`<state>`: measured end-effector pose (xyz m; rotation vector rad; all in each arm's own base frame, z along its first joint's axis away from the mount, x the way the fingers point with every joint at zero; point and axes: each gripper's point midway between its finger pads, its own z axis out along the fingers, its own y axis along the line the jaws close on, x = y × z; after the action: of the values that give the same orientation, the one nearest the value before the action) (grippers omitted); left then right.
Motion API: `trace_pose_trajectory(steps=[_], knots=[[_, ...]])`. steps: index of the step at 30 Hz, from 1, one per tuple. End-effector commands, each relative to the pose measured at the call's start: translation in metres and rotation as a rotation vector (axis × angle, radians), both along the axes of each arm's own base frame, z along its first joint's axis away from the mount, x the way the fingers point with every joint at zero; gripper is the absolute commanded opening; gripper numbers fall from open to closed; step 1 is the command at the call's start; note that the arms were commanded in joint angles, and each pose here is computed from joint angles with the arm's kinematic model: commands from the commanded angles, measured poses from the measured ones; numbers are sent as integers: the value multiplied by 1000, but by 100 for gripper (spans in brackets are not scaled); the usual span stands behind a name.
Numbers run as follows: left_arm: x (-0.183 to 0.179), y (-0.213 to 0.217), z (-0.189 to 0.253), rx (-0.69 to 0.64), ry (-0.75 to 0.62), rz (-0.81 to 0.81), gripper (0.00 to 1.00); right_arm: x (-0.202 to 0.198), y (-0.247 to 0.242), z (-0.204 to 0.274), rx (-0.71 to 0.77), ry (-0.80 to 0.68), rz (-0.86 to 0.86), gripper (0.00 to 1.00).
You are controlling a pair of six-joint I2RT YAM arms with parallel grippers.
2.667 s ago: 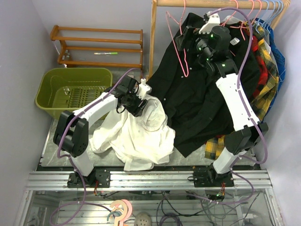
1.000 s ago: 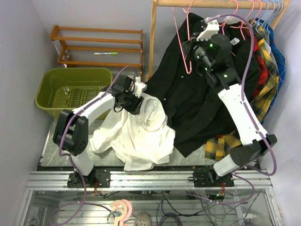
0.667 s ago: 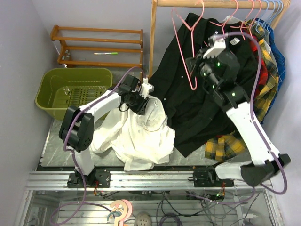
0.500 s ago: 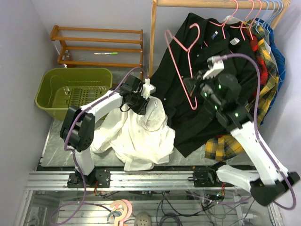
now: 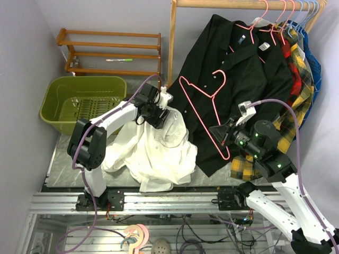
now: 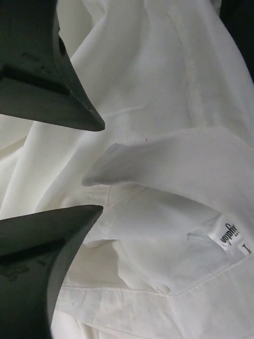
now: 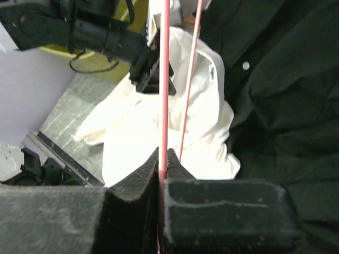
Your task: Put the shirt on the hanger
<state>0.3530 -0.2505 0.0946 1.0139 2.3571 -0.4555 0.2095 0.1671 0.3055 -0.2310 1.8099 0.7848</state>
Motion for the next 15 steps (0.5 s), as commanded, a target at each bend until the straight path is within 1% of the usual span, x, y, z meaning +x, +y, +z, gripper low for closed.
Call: trace_pose_trajectory(steps=[1, 3, 4, 5, 6, 7, 10, 11, 12, 15], knots=[[13, -9, 24, -40, -60, -3, 65, -19, -3, -13, -13, 65, 33, 0], [12, -11, 25, -49, -52, -9, 50, -26, -8, -18, -24, 93, 21, 0], [11, -11, 23, -50, -46, -8, 37, -29, -10, -21, -23, 110, 17, 0], [11, -11, 22, -49, -41, -4, 19, -33, -11, -22, -17, 122, 20, 0], [11, -11, 21, -47, -38, -1, 9, -38, -12, -24, -15, 136, 23, 0], [11, -11, 20, -50, -32, -2, 7, -42, -13, -24, -12, 145, 28, 0], [3, -17, 27, -91, -2, -46, 7, -58, -13, -20, -16, 168, 76, 0], [1, -17, 30, -102, 1, -54, 7, -65, -11, -22, -25, 196, 106, 0], [0, -17, 35, -114, -3, -61, 7, -70, -9, -17, -25, 198, 133, 0], [-1, -15, 54, -136, -36, -69, 7, -89, -2, -23, -33, 265, 232, 0]])
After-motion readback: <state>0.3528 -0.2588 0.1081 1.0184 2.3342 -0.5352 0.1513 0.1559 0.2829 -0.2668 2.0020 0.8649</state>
